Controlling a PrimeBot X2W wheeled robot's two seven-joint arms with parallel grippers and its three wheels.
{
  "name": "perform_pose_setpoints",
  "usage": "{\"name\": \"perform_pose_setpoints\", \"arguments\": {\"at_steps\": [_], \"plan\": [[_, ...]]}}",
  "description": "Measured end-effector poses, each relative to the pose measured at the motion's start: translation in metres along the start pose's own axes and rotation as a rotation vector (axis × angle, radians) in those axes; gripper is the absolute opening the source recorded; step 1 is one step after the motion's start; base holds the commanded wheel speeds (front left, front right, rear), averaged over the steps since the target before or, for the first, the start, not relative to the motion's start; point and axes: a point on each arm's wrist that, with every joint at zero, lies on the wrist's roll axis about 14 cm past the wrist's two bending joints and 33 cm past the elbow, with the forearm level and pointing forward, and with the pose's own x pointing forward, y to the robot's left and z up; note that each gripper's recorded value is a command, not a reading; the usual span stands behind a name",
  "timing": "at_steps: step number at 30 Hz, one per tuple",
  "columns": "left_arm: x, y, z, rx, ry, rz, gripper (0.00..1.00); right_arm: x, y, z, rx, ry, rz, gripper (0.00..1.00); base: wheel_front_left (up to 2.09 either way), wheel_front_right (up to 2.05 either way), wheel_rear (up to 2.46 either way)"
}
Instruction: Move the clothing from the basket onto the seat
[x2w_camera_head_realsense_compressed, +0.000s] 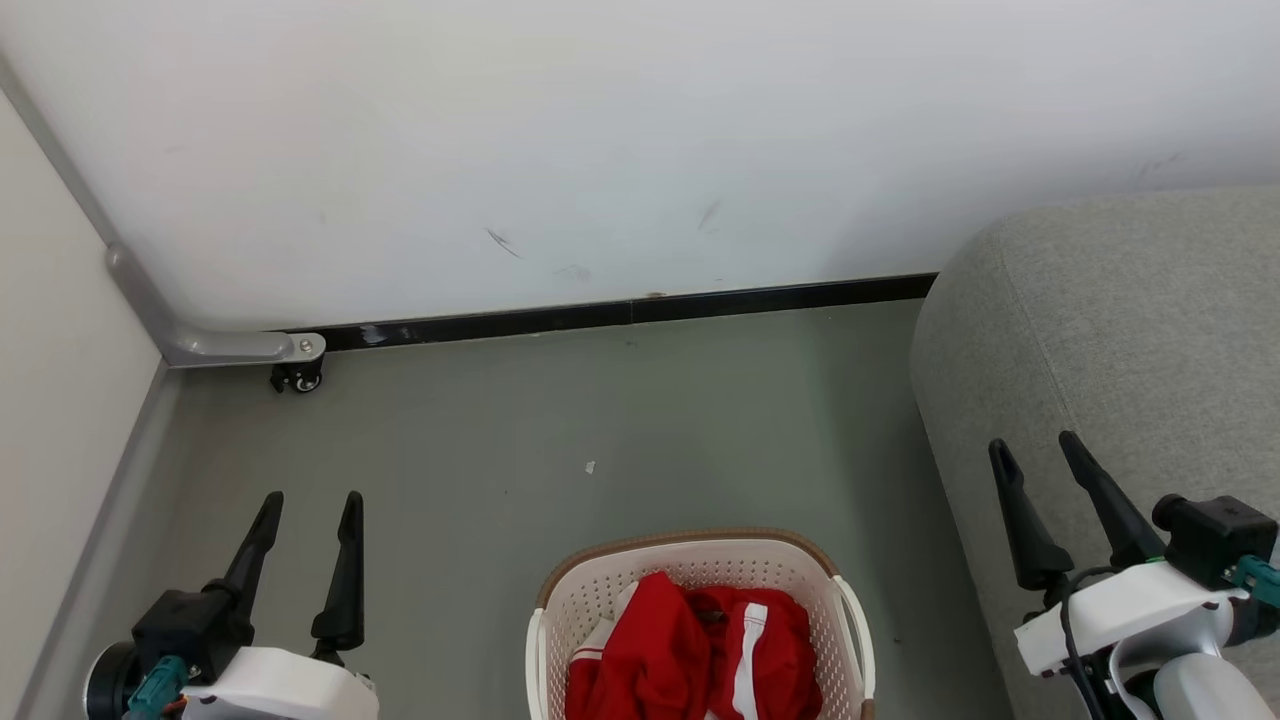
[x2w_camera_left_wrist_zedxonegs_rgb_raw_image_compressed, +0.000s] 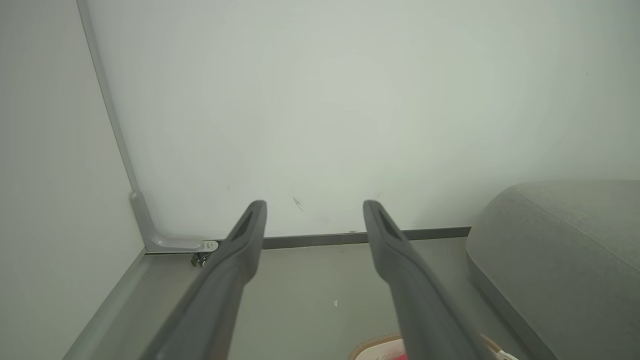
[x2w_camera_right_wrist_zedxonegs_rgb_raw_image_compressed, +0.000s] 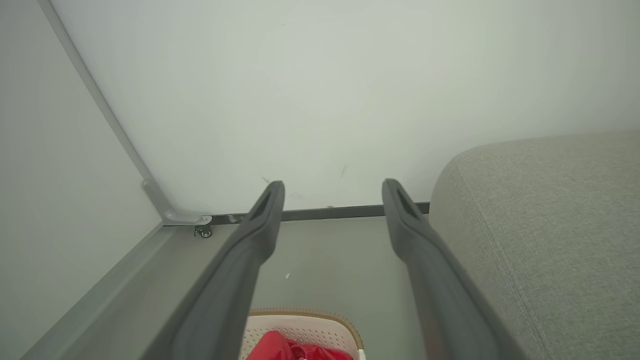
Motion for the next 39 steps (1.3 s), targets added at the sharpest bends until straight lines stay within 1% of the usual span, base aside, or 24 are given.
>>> {"name": "perform_pose_setpoints", "arguments": {"at_steps": [28,39], "plan": [[0.002,0.003,-0.003,0.003,0.008,0.016,1.00,-0.001,0.002,-0.002,0.013,0.002,-0.010,1.00,0.00,0.00,0.00],[0.003,0.002,-0.012,-0.018,0.029,0.017,1.00,-0.001,0.000,-0.006,0.026,0.010,-0.027,1.00,0.00,0.00,0.00]]}}
